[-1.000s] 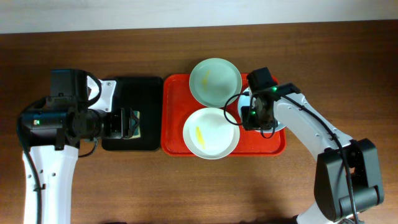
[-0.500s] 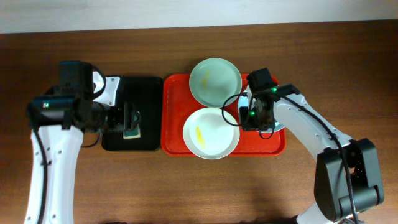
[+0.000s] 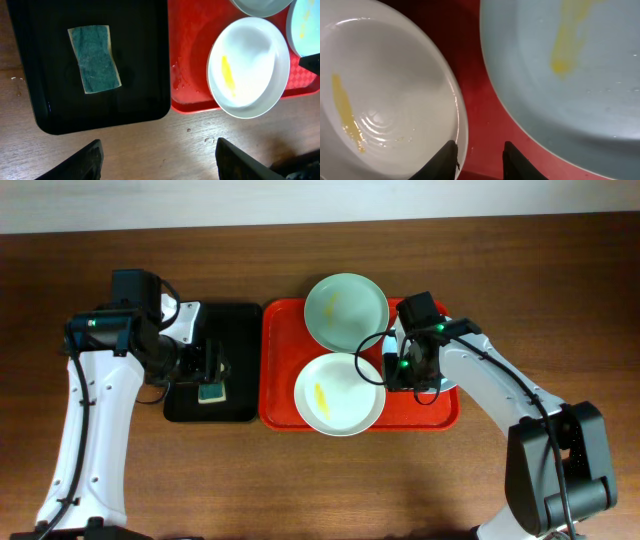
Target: Clean dirty plates on tray and stack at the side
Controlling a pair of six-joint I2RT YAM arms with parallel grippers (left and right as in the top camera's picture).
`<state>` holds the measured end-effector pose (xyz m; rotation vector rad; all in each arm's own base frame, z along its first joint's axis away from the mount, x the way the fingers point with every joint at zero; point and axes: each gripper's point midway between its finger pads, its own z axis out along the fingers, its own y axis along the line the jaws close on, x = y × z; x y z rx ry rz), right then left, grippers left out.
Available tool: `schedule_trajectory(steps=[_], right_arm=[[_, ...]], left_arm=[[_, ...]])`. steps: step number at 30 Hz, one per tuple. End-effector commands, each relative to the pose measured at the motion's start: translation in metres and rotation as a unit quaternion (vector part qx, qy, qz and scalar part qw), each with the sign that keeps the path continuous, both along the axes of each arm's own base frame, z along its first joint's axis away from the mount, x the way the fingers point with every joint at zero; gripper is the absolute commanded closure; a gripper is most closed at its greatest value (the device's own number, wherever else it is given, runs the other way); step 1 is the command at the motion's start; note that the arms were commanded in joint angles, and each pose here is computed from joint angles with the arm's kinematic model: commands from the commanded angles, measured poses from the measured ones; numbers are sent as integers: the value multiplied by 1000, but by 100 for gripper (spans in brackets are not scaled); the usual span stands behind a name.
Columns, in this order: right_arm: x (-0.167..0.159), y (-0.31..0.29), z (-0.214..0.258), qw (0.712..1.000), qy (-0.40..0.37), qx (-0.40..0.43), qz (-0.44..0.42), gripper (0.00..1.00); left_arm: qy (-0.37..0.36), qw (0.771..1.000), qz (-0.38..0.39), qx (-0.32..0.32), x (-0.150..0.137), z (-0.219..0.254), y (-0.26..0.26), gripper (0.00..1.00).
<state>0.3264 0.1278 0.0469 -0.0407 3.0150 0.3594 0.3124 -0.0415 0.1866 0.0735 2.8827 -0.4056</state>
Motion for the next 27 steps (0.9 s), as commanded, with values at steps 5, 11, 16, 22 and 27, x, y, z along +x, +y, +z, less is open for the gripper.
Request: schedule_trajectory(steps=[5,11,16,22,27], right_arm=[[-8,9,-11,1000,7,15,9,70],[-11,19,-15,1000,1,14,23,75],[-11,19,-18,1000,-2,13,25,76],[-10,16,-19,1000,-7,2,23,78],[-9,16,-19,1000,-7,2,23,84]], left_arm=[[-4,1000,4,3,4,2,1,28],[-4,1000,4,3,4,1,1,27],[-4,1000,4,3,4,1,1,27],[-3,1000,4,3,4,1,1,27],[-3,1000,4,2,4,1,1,27]])
